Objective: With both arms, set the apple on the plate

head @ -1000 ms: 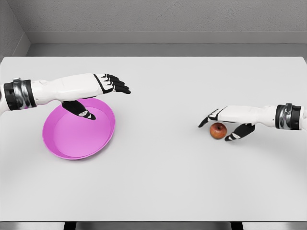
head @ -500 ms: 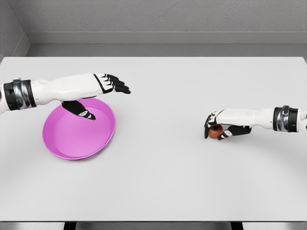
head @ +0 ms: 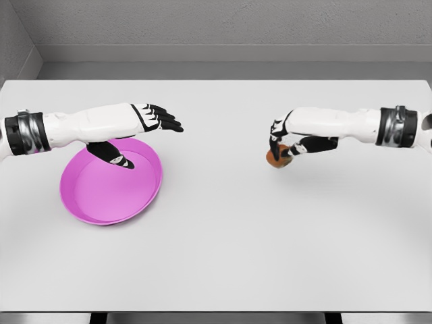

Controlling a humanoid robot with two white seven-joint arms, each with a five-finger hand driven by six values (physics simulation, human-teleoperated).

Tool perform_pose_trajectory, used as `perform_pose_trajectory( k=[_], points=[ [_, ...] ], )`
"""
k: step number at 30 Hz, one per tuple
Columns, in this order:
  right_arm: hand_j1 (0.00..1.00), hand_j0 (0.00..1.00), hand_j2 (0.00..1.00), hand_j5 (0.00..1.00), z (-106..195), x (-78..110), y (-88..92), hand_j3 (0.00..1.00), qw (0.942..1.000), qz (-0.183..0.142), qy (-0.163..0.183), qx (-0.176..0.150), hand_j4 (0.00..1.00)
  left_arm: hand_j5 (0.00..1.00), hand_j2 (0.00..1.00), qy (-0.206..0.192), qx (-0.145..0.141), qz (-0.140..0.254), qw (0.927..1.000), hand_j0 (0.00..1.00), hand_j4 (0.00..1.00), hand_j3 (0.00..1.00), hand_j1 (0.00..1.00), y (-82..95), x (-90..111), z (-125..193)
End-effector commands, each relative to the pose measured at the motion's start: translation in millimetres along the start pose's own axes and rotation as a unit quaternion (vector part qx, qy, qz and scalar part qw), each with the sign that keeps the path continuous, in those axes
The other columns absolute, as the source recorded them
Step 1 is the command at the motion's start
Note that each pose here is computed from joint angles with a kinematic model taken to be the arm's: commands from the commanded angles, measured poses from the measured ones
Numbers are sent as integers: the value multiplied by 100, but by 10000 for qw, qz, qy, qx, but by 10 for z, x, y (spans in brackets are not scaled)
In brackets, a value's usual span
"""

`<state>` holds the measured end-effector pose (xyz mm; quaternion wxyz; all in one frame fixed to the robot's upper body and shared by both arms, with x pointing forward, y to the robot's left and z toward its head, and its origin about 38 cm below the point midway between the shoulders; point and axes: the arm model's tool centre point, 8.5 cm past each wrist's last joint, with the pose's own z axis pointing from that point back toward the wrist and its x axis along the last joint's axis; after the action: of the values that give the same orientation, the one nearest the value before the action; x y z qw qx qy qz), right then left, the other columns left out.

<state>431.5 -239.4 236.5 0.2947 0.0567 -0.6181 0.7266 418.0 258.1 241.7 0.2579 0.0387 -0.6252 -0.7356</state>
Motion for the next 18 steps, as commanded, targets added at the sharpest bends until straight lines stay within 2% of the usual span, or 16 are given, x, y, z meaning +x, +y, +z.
perform_pose_trajectory(
  k=[1, 4, 5, 6, 7, 8, 9, 11, 15, 16, 18],
  points=[
    [23, 23, 23, 23, -394, 171, 106, 23, 9985, -110, -530, 90, 23, 100, 100, 5, 26, 28, 10000, 100, 100, 100, 100, 8, -3, 4],
    [24, 24, 24, 24, -442, 176, 91, 24, 9983, -116, -572, 60, 24, 100, 100, -9, 29, 26, 10000, 100, 100, 100, 100, 9, 4, -4],
    [29, 29, 29, 29, -380, 125, 41, 29, 9988, -120, -473, -42, 29, 100, 100, -2, 29, 29, 10000, 100, 100, 100, 100, 8, -1, -1],
    [46, 46, 46, 46, -271, 55, -47, 46, 9991, -119, -329, -240, 46, 100, 100, 0, 24, 23, 10000, 100, 100, 100, 100, 7, -1, -2],
    [100, 100, 100, 100, -46, -114, -135, 100, 9981, -204, -9, -580, 100, 100, 100, 0, 21, 30, 10000, 100, 100, 100, 100, 0, -1, -2],
    [100, 100, 100, 100, 250, -278, -241, 100, 9948, -263, 360, -918, 100, 100, 100, -14, 27, 21, 10000, 100, 100, 100, 100, 8, 5, -10],
    [100, 100, 100, 100, 578, -452, -286, 100, 9889, -371, 773, -1214, 100, 100, 100, -16, 21, 25, 10000, 100, 100, 100, 100, 3, 6, -11],
    [100, 100, 100, 100, 886, -651, -200, 100, 9819, -581, 1234, -1316, 100, 100, 100, -16, 21, 25, 10000, 100, 100, 100, 100, 3, 6, -11],
    [100, 100, 100, 100, 942, -747, 47, 100, 9790, -839, 1391, -1231, 100, 100, 100, -14, 11, 23, 10000, 100, 100, 100, 100, -1, 3, -15],
    [100, 100, 100, 100, 971, -766, 51, 100, 9778, -861, 1431, -1261, 100, 100, 100, -18, -25, -34, 10000, 100, 100, 100, 100, -4, 7, -33],
    [100, 100, 100, 100, 1003, -789, 97, 100, 9765, -917, 1481, -1268, 100, 100, 100, -233, 105, 83, 9996, 100, 100, 100, 100, -50, 3, -387]
  ],
)
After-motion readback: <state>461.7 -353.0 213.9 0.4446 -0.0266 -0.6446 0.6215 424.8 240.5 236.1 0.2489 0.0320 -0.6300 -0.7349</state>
